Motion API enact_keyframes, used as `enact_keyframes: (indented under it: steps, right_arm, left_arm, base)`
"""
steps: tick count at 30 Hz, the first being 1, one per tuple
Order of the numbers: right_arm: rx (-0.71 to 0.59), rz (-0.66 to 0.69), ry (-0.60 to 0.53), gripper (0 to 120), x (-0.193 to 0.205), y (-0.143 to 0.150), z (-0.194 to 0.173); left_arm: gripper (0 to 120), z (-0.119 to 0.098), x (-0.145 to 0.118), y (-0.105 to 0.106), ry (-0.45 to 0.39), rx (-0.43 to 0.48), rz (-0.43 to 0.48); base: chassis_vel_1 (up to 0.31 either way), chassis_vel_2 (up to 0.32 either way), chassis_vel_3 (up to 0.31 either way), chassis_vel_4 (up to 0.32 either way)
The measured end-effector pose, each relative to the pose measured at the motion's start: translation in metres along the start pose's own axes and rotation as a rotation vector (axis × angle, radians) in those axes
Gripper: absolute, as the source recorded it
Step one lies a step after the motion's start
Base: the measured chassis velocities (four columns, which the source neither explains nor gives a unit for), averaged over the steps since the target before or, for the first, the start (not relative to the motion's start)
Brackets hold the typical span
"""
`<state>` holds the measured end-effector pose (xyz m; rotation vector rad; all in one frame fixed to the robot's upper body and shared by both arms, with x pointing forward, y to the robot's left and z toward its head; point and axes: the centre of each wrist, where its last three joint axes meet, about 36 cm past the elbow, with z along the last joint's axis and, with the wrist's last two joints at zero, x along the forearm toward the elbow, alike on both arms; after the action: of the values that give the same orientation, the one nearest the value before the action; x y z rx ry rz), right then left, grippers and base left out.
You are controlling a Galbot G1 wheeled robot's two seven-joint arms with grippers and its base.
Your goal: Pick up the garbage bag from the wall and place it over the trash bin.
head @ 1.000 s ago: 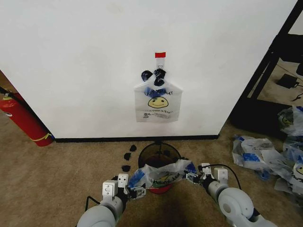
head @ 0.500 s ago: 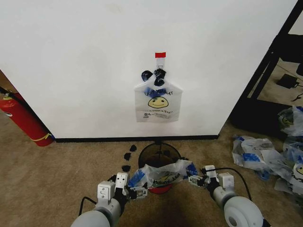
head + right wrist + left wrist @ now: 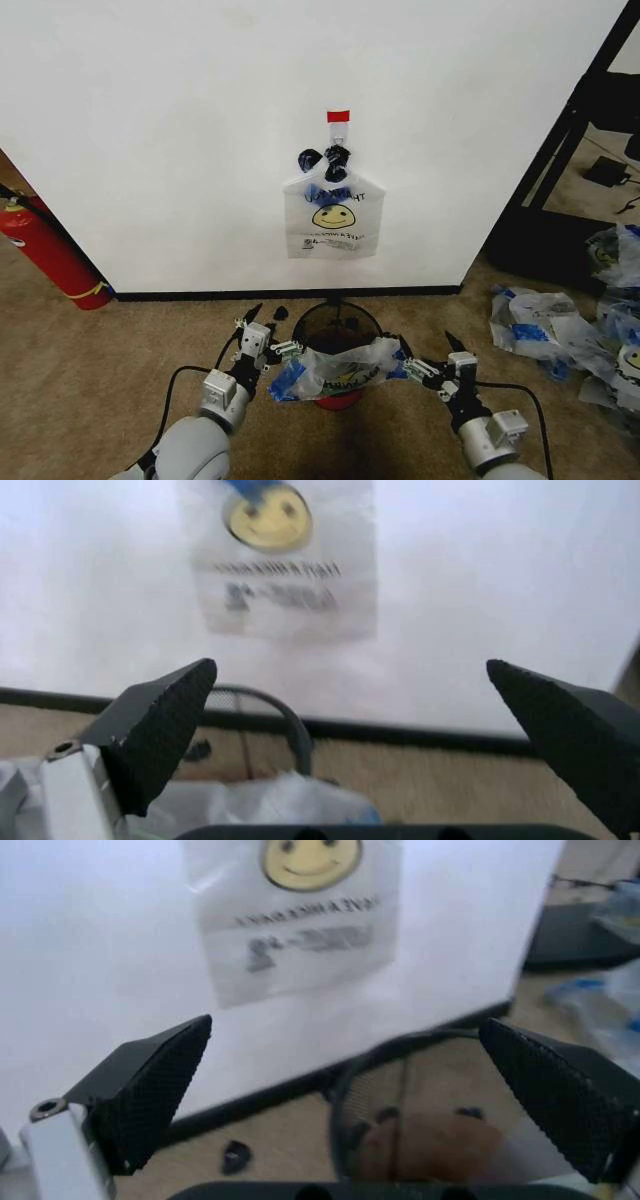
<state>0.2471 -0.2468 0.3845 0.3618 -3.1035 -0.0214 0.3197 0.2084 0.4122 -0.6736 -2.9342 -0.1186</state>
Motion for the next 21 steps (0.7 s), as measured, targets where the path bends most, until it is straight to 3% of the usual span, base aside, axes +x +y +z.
enact_keyframes:
  steps: [2, 8, 14, 17, 21]
  right_arm:
    - [0.035, -0.006, -0.069, 100, 0.009, -0.002, 0.002]
    - [0.099, 0.008, -0.197, 100, 0.032, 0.0, 0.011]
    - [0.094, 0.062, -0.232, 100, 0.041, 0.006, 0.011]
    - [0.089, 0.08, -0.259, 100, 0.045, 0.011, 0.005]
    - [0.084, 0.081, -0.28, 100, 0.051, 0.017, 0.001]
  left_arm:
    - [100, -0.011, -0.01, 0.006, 0.042, 0.009, 0.06]
    - [100, -0.037, -0.054, 0.031, 0.06, -0.054, 0.171]
    - [100, -0.046, -0.097, 0.027, 0.128, -0.052, 0.299]
    - [100, -0.051, -0.122, 0.035, 0.224, -0.056, 0.391]
    - [100, -0.058, -0.149, 0.042, 0.282, -0.102, 0.413]
  base:
    - [0.0, 0.0, 0.0, 0.0]
    - [0.0, 0.0, 0.0, 0.0]
    - [0.0, 0.0, 0.0, 0.0]
    - [0.0, 0.0, 0.0, 0.0]
    - [0.0, 0.0, 0.0, 0.0]
